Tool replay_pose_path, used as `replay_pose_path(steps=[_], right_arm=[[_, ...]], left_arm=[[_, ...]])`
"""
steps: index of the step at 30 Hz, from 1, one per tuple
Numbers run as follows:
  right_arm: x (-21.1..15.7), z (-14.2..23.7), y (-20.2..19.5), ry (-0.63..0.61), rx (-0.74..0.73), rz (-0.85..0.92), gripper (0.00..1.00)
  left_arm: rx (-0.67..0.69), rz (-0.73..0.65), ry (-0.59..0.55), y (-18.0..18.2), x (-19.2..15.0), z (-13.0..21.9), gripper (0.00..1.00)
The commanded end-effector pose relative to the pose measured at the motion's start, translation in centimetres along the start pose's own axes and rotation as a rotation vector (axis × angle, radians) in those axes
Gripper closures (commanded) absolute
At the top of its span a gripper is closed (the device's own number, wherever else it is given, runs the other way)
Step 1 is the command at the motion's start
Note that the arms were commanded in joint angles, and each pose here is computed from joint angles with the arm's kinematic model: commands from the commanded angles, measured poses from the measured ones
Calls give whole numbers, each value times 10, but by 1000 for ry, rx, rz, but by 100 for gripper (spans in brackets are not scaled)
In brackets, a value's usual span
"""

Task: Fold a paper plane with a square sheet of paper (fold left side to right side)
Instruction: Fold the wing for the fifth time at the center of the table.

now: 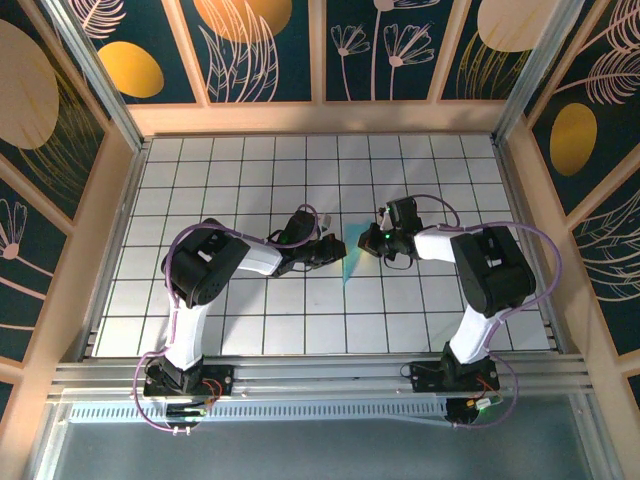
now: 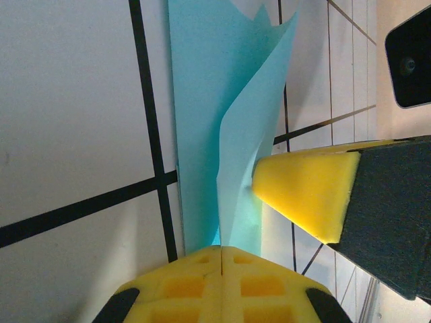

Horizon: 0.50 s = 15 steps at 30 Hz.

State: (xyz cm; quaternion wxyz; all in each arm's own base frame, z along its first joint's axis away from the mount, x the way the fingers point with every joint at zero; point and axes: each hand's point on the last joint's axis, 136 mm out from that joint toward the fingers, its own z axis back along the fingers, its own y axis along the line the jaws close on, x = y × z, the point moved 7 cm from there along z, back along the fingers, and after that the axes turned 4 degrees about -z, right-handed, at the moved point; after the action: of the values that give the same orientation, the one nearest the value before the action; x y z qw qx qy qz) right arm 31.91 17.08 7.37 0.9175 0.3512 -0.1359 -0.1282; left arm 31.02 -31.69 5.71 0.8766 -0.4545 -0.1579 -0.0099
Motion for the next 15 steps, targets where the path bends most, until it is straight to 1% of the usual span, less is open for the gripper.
replay_pose_path(steps=[1,10,12,15], right_arm=[[4,-4,4,-8,4,23,96],[-4,-9,-12,26,-59,-1,97],[-8,-10,-18,36,-86,-9,97],[-14,-11,-29,50,-120,-21,98]], left_arm=[[161,72,28,36,-15,2,100],[144,71,35,35,-15,0,99],[129,64,33,31,-14,1,95],[88,33,2,16,-5,7,82]])
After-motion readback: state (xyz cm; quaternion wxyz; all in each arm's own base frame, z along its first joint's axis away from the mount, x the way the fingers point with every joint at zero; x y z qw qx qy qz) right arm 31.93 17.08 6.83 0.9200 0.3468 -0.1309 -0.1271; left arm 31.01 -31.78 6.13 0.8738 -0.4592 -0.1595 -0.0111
